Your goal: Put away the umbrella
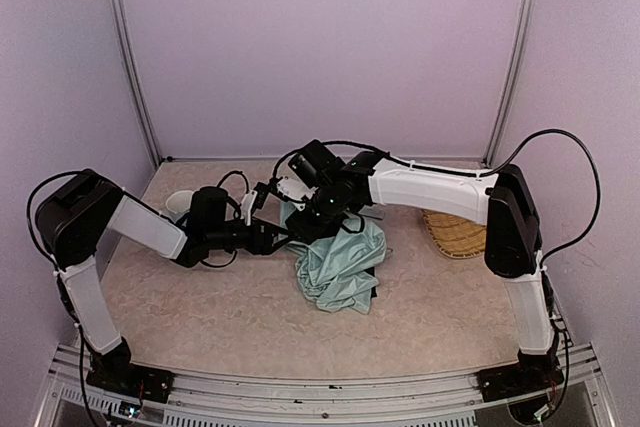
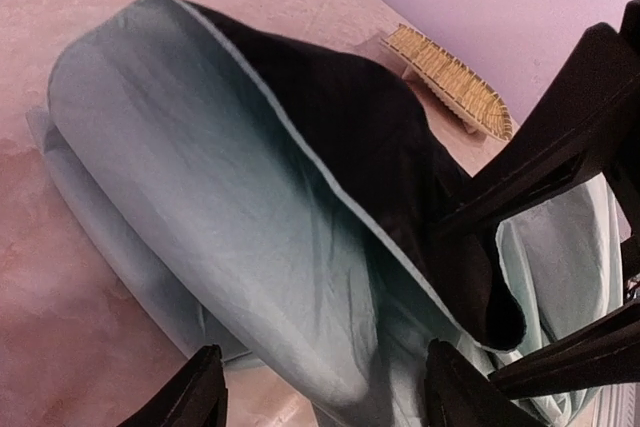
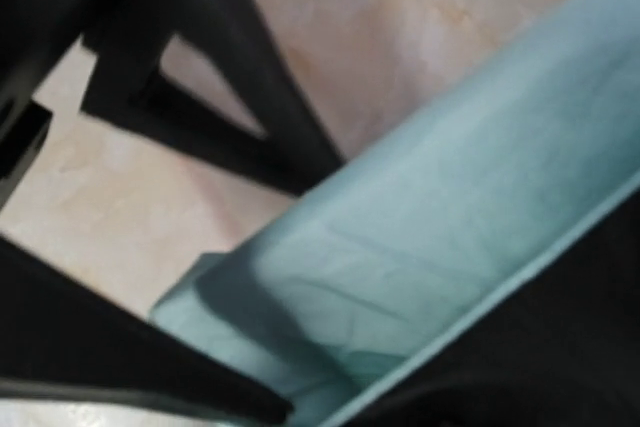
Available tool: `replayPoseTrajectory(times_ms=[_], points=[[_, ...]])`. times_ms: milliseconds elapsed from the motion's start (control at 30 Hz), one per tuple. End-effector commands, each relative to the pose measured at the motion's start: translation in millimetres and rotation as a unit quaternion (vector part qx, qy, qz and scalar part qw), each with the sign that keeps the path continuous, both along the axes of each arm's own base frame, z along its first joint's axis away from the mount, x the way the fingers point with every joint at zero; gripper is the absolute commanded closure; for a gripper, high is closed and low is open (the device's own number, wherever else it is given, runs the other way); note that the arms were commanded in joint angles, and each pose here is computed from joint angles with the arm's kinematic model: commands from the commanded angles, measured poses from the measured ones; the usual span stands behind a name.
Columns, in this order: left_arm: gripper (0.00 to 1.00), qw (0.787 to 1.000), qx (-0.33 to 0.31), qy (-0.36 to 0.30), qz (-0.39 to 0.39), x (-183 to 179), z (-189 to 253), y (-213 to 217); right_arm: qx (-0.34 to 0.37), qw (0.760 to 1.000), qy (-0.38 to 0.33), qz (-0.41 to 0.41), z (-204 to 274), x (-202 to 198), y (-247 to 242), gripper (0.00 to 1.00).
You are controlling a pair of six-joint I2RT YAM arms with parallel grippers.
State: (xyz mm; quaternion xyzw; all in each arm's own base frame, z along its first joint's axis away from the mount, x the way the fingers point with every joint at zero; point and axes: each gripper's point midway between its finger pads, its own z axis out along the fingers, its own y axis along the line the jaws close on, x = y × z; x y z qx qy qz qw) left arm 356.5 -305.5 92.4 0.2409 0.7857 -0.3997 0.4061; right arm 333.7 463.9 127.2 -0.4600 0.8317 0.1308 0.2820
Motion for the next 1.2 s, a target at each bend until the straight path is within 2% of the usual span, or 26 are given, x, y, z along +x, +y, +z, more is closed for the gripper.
replayPoseTrajectory(times_ms=[0,133,233,400,633,667,800,867,1033,1167], points=[[0.39,1.0,-0.018,0.0,-0.016,2.5,2.1,-8.0,-0.025,0.999,-0.003,-0.027,-11.3,0.0,-8.7,0.52],[0.49,1.0,-0.018,0.002,-0.023,3.3,-0.3,-10.5,-0.04,0.999,-0.008,-0.025,-18.5,1.0,-11.8,0.59],[0.53,1.0,-0.018,-0.001,-0.023,4.5,0.2,-10.7,-0.04,0.999,-0.003,-0.011,-18.3,-6.8,-8.4,0.54],[0.62,0.999,-0.023,-0.002,-0.03,4.0,1.2,-13.0,-0.071,0.997,-0.017,-0.005,-30.3,-16.7,-10.4,0.53],[0.82,0.999,-0.022,0.0,-0.037,2.7,-0.3,-14.2,-0.084,0.996,-0.023,-0.008,-27.5,-21.0,-10.8,0.53],[0.85,0.999,-0.023,0.001,-0.038,2.2,-0.1,-14.6,-0.086,0.996,-0.025,-0.009,-27.7,-20.8,-11.4,0.56],[0.99,0.999,-0.017,0.0,-0.036,2.8,-1.8,-13.5,-0.097,0.994,-0.04,-0.018,-24.7,-15.1,-17.3,0.88],[1.0,1.0,-0.002,-0.002,-0.029,5.1,-5.6,-11.3,-0.082,0.996,-0.04,-0.013,-12.5,-12.7,-15.6,1.0],[1.0,0.997,0.072,-0.014,-0.005,18.5,-19.4,-1.3,0.024,0.999,0.0,0.049,39.4,-24.1,-2.7,1.0],[1.0,0.993,0.11,-0.029,0.007,26.8,-22.8,4.7,0.143,0.979,0.064,0.131,84.3,-46.8,-2.9,1.0]])
